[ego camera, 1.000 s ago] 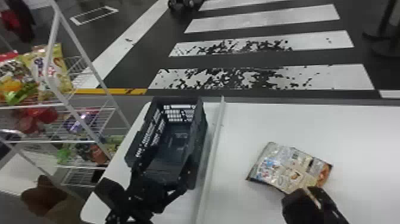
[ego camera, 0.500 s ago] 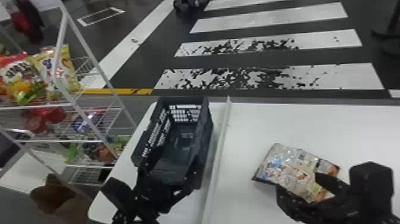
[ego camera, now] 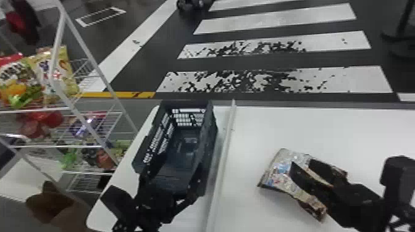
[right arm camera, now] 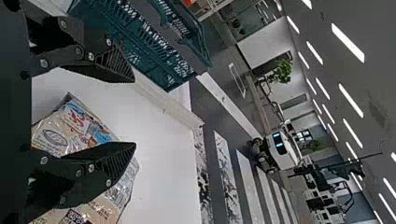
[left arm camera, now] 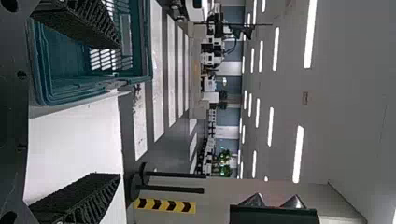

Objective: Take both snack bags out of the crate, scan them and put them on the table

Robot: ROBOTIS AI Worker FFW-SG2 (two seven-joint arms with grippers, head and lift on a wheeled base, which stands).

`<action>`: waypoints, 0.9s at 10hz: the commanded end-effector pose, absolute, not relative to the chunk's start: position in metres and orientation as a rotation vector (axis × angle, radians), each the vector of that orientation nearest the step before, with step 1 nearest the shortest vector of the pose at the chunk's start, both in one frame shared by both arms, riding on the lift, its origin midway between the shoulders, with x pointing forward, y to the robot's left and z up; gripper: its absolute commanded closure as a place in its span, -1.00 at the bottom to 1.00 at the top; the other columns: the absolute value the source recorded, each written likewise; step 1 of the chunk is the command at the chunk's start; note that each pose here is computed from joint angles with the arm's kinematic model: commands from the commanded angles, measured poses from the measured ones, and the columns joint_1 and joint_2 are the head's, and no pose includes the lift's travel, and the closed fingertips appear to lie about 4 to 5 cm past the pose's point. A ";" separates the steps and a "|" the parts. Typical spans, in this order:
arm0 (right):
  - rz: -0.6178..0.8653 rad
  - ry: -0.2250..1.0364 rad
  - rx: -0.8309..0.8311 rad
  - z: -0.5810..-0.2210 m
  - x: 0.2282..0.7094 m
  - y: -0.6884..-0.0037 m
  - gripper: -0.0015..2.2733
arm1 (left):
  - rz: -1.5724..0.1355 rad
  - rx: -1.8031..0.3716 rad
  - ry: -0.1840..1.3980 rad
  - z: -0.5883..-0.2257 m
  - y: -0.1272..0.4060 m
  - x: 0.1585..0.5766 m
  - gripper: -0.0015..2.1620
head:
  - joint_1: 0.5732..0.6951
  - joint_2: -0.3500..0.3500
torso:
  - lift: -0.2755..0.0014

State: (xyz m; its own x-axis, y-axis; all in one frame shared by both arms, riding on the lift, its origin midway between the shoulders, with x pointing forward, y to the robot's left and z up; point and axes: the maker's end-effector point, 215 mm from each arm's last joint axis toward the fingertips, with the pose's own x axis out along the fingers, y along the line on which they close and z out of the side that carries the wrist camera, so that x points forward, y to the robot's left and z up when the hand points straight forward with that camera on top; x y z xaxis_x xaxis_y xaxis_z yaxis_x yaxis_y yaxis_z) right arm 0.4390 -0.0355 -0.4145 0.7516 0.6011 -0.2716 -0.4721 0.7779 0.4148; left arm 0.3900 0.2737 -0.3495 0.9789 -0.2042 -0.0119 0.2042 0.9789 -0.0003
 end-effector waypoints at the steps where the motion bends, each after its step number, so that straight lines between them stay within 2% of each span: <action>1: 0.600 0.392 0.326 -0.418 0.447 -0.035 0.99 | -0.203 0.001 0.016 -0.351 0.274 0.391 -1.00 | 1.00 0.91 | 0.32; 5: 0.673 0.394 0.249 -0.432 0.463 -0.015 0.99 | -0.213 0.003 0.030 -0.355 0.270 0.393 -1.00 | 1.00 0.91 | 0.32; 9: 0.784 0.467 0.226 -0.467 0.468 0.009 0.99 | -0.214 0.004 0.028 -0.355 0.270 0.392 -1.00 | 1.00 0.97 | 0.32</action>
State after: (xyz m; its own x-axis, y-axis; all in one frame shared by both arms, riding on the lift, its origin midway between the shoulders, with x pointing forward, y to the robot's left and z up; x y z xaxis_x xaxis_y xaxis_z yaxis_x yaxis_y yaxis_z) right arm 0.4656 0.0062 -0.4593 0.6246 0.7185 -0.3060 -0.6214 0.6946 0.3625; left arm 0.3921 0.2698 -0.3547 0.9768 -0.2123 -0.0286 0.2124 0.9772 0.0011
